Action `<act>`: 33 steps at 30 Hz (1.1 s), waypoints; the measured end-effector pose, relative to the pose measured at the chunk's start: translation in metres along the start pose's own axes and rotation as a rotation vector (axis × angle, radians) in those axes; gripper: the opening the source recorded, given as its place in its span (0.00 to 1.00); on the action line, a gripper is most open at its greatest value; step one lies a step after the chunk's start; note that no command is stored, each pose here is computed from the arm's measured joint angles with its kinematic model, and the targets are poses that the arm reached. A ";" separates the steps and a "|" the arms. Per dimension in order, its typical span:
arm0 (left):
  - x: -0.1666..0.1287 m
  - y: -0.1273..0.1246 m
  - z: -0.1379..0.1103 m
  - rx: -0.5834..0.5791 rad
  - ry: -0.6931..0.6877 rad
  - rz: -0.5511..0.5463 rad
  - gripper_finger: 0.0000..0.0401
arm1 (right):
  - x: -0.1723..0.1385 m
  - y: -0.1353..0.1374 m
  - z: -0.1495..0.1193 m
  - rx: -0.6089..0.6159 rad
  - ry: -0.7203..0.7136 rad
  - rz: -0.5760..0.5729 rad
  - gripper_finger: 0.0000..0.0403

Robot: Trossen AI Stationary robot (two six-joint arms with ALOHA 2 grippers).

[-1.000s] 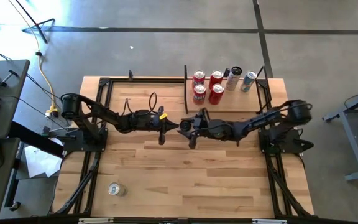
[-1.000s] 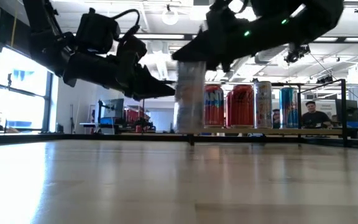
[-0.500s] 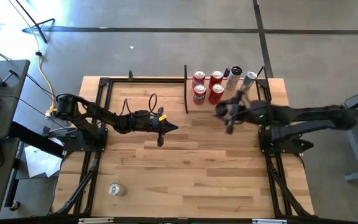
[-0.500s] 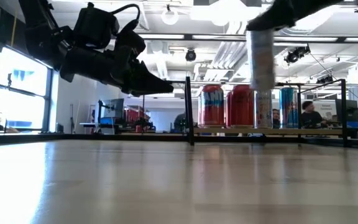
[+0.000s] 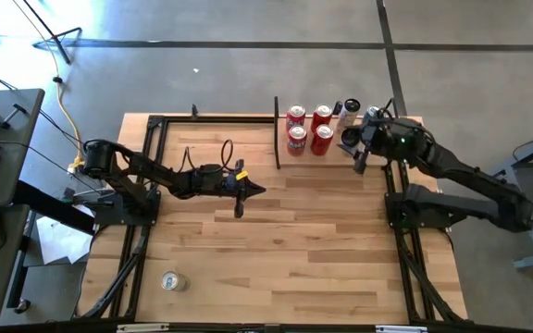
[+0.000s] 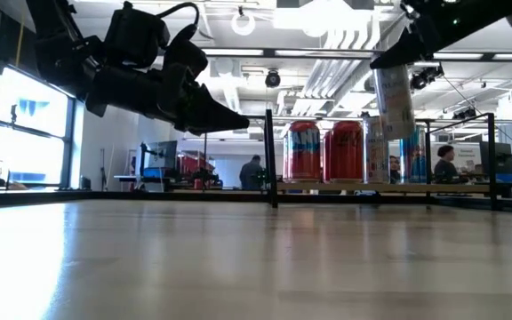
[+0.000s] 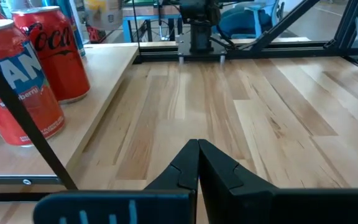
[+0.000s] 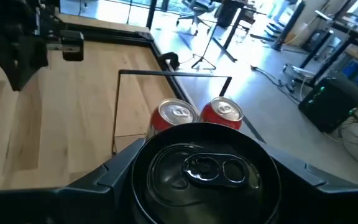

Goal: Place canned beverage on shelf
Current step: Put the white yellow soda can on the shelf aligned with the white yellow soda can

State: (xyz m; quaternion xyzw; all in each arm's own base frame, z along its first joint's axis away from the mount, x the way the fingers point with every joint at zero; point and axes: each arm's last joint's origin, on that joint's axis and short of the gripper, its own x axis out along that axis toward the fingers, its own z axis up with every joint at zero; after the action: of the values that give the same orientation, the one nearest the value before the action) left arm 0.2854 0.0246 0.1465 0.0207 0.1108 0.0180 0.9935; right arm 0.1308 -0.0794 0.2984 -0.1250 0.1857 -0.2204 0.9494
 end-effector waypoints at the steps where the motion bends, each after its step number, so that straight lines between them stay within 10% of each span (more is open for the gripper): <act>1: 0.000 0.000 0.000 0.001 0.000 -0.002 0.00 | 0.002 -0.003 -0.001 0.001 0.000 0.004 0.59; 33: 0.000 -0.003 0.000 0.025 -0.003 -0.031 0.00 | 0.040 -0.037 -0.092 0.185 -0.063 -0.064 0.59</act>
State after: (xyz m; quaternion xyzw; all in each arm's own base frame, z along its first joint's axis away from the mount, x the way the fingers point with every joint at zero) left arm 0.2855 0.0221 0.1465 0.0314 0.1097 0.0015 0.9935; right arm 0.1129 -0.1443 0.2152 -0.0495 0.1307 -0.2626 0.9547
